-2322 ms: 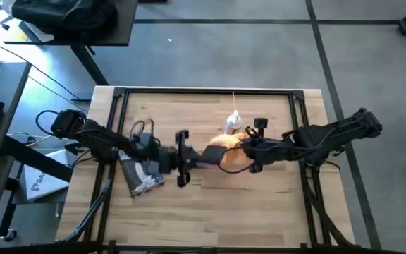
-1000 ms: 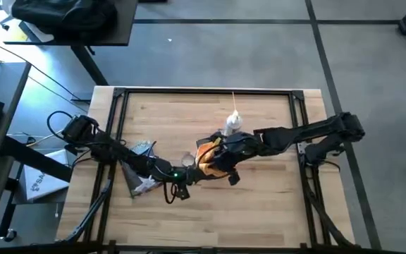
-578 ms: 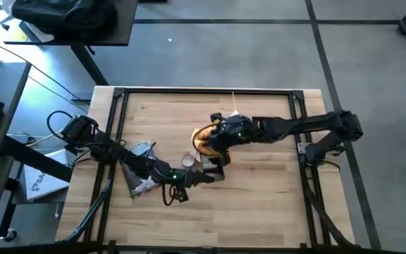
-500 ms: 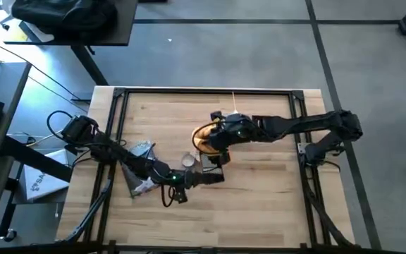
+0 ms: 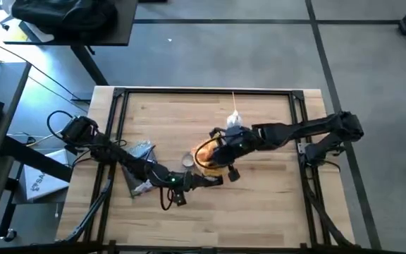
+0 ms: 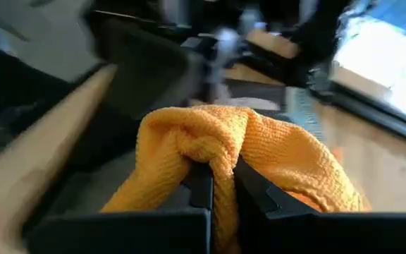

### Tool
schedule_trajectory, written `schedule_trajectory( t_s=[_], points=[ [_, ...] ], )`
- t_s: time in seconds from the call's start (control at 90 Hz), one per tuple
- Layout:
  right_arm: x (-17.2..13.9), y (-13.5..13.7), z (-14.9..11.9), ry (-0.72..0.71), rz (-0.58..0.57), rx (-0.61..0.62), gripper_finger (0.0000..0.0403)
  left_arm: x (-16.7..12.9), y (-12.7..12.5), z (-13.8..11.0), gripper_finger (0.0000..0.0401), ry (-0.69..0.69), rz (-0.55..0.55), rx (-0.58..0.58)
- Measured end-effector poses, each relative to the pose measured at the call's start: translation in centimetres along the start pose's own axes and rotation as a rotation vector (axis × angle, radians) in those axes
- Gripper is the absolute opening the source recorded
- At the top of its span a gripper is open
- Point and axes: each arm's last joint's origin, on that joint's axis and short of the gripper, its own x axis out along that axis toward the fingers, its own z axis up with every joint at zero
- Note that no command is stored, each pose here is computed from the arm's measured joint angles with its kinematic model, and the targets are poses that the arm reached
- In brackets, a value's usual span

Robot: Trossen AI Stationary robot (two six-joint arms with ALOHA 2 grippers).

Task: Apply microfiber cloth
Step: Wipe the cellphone with the microfiber cloth

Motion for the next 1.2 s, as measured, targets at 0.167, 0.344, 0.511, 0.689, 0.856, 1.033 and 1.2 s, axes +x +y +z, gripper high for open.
schedule_trajectory(
  t_s=[0.167, 0.344, 0.511, 0.689, 0.856, 1.033, 1.2],
  points=[
    [0.5, 1.0, 0.0, -0.048, 0.074, 0.026, 0.0, -0.5, 0.4, 1.1, 0.0012, -0.013, 0.025, 0.042],
    [0.7, -0.2, -0.7, -0.047, -0.06, 0.007, 0.0, -0.8, 0.3, 1.5, 0.0012, 0.021, 0.015, 0.074],
    [0.0, -2.8, -1.2, -0.027, -0.241, -0.041, 0.0, -0.7, 0.3, 1.3, 0.0012, 0.07, 0.008, 0.069],
    [-0.8, -5.2, -1.8, -0.026, -0.337, -0.044, 0.0, -0.8, 0.3, 1.4, 0.0012, 0.066, 0.013, 0.065],
    [-2.4, -6.0, -1.9, -0.007, -0.395, -0.056, 0.0, -0.8, 0.4, 1.5, 0.0012, 0.077, 0.015, 0.062],
    [-5.7, -4.9, -1.1, 0.007, -0.443, -0.09, 0.0, -1.1, 0.5, 1.4, 0.0012, 0.102, 0.039, 0.029],
    [-7.8, -2.8, -0.3, -0.015, -0.385, -0.088, 0.0, -1.2, 0.3, 1.3, 0.0012, 0.107, 0.047, -0.002]
  ],
)
